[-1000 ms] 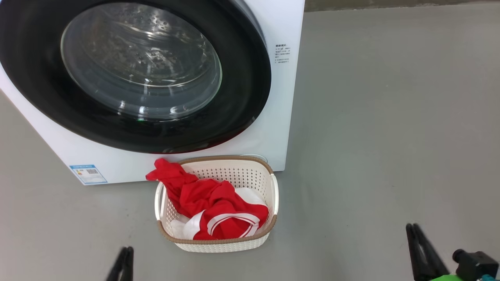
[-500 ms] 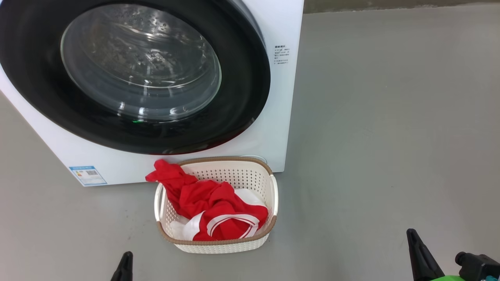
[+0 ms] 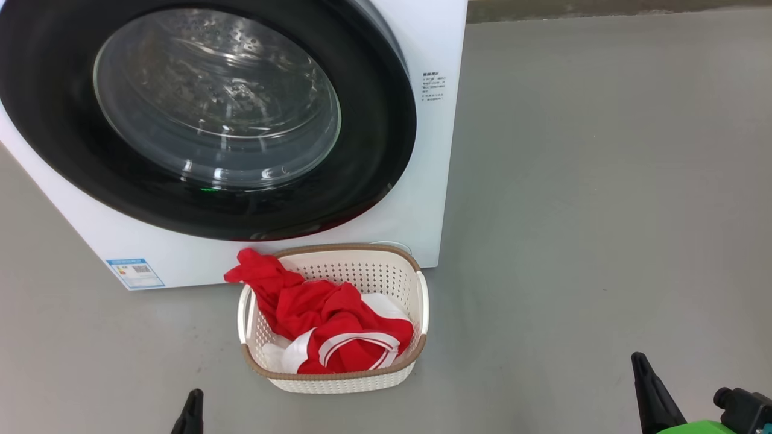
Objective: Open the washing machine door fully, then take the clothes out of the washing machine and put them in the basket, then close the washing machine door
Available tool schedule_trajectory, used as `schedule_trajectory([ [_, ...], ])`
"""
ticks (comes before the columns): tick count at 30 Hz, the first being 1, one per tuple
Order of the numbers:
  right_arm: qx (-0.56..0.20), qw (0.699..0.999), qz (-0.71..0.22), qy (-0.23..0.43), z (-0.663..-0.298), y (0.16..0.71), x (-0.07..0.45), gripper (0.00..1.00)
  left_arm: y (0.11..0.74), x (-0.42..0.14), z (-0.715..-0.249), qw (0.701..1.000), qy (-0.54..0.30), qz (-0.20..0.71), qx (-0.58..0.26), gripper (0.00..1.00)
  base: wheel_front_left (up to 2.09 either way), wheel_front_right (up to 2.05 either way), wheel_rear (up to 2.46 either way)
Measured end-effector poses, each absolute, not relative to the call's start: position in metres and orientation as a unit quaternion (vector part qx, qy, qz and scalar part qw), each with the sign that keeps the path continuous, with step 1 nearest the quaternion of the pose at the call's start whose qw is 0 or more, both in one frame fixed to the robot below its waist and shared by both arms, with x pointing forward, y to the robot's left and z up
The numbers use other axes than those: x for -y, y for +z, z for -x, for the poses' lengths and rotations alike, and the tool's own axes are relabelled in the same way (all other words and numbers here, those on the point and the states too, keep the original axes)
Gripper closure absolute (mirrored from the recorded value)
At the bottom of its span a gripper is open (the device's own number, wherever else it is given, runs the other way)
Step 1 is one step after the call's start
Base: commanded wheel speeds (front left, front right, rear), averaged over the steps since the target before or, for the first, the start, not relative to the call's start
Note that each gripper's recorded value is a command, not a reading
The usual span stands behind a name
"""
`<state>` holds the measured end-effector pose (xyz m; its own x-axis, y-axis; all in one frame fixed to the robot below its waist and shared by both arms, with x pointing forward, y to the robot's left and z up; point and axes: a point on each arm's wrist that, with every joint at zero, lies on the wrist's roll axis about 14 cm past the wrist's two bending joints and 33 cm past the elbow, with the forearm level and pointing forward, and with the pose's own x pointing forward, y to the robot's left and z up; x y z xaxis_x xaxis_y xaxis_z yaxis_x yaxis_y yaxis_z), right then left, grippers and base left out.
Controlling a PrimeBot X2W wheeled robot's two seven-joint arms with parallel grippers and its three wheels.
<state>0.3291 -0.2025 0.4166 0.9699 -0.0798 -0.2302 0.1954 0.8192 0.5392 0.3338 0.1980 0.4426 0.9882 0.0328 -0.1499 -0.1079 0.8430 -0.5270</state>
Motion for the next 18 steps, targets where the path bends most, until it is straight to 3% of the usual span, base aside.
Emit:
schedule_trajectory([
  [18, -0.090, 0.919, -0.375, -0.085, -0.3363, 0.4228, 0.2051, 1.00, 0.4456, -0.1995, -0.3410, 0.929, 0.048, 0.361, -0.068, 1.00, 0.00, 0.00, 0.00],
])
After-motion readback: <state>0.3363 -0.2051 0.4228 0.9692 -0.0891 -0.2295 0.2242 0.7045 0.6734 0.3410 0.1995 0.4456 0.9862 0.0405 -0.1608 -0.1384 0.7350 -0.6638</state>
